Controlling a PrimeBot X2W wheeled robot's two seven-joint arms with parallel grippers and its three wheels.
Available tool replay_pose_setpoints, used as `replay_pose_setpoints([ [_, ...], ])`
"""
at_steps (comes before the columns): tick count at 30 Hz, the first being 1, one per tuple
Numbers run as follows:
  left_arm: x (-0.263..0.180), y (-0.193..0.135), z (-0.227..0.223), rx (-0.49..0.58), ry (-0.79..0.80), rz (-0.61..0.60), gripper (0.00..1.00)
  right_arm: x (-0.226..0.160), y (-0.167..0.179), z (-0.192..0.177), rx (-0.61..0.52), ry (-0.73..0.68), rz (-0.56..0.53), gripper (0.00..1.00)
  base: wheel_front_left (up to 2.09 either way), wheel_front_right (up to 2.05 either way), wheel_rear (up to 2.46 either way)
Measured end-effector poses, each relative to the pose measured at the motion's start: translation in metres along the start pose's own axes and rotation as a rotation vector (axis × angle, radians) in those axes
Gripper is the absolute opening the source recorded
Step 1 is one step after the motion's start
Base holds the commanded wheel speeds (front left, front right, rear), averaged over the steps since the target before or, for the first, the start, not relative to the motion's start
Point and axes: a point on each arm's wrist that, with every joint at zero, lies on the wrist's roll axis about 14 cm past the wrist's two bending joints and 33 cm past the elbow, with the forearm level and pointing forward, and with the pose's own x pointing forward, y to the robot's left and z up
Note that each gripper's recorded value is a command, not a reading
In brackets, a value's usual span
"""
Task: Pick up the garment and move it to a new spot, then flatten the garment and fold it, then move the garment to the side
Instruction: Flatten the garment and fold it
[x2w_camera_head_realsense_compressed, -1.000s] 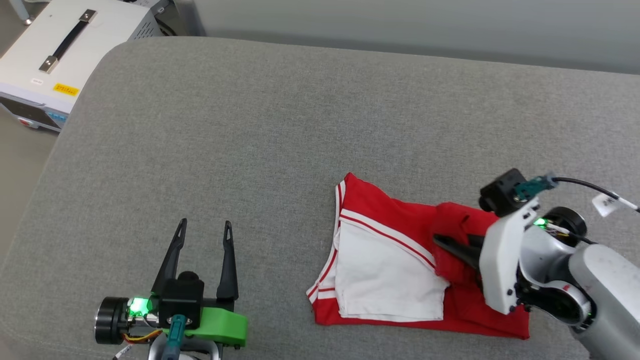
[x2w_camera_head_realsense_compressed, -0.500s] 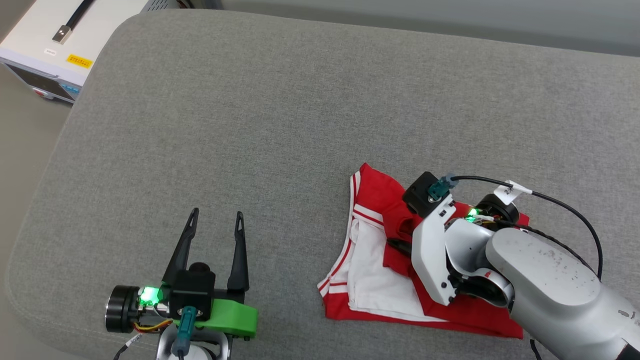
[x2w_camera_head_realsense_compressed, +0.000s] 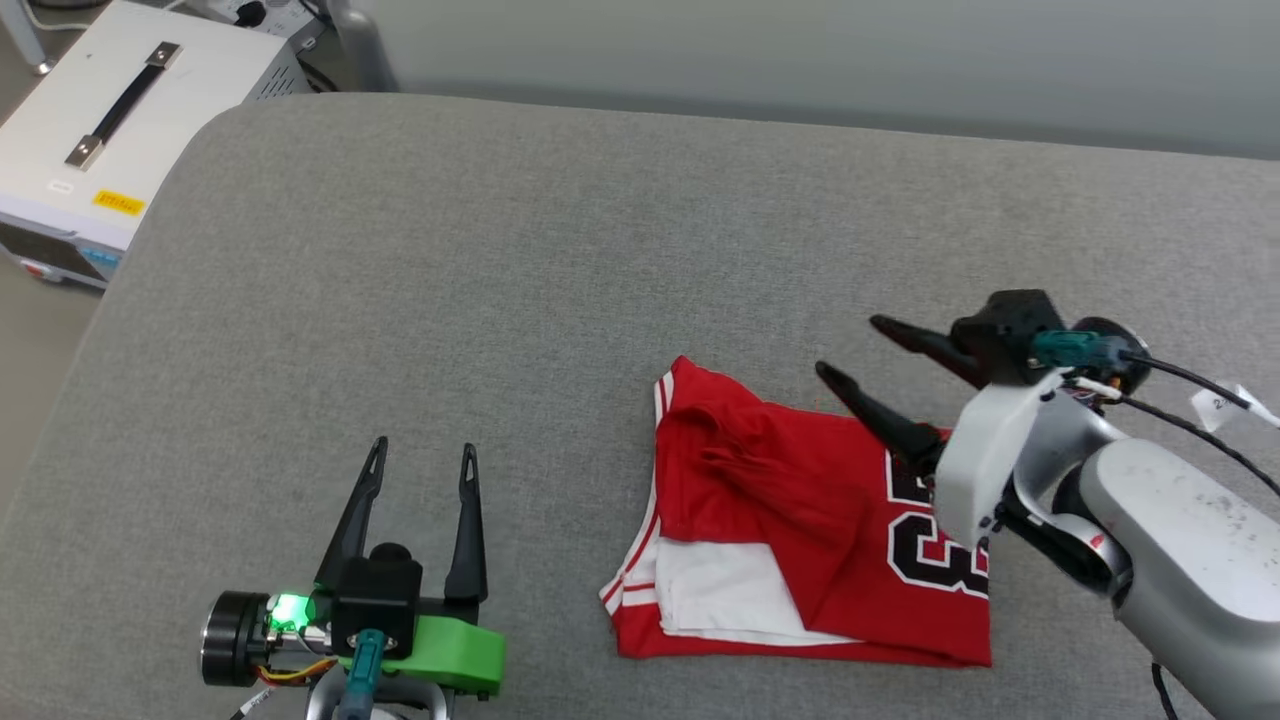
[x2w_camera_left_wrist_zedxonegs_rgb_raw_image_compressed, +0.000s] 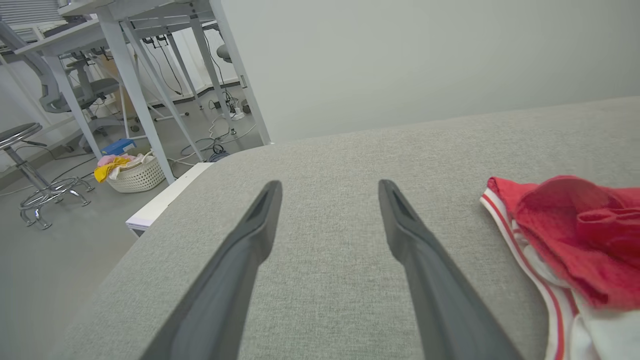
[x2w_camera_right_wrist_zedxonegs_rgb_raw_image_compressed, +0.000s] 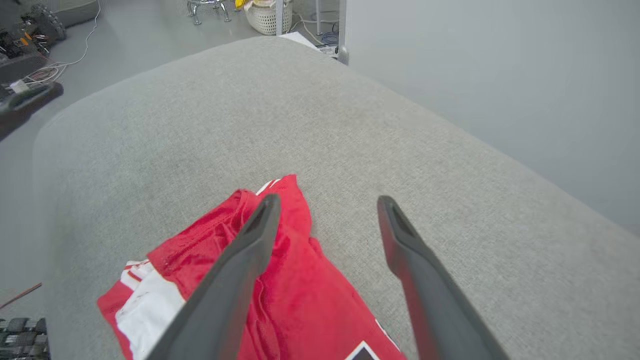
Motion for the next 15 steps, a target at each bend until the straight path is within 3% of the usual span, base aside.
replay_pose_setpoints([
  [8, 0.000, -0.010, 0.009, 0.001, -0.032, -0.040, 1.00, -0.052, -0.045, 0.036, -0.097, -0.253, -0.249, 1.00, 0.00, 0.00, 0.00],
  [11, -0.002, -0.014, 0.016, -0.002, -0.054, -0.056, 1.00, -0.084, -0.061, 0.045, -0.118, -0.360, -0.389, 1.00, 0.00, 0.00, 0.00],
  [15, -0.005, -0.016, 0.023, -0.005, -0.077, -0.066, 1.00, -0.116, -0.068, 0.047, -0.131, -0.430, -0.521, 1.00, 0.00, 0.00, 0.00],
])
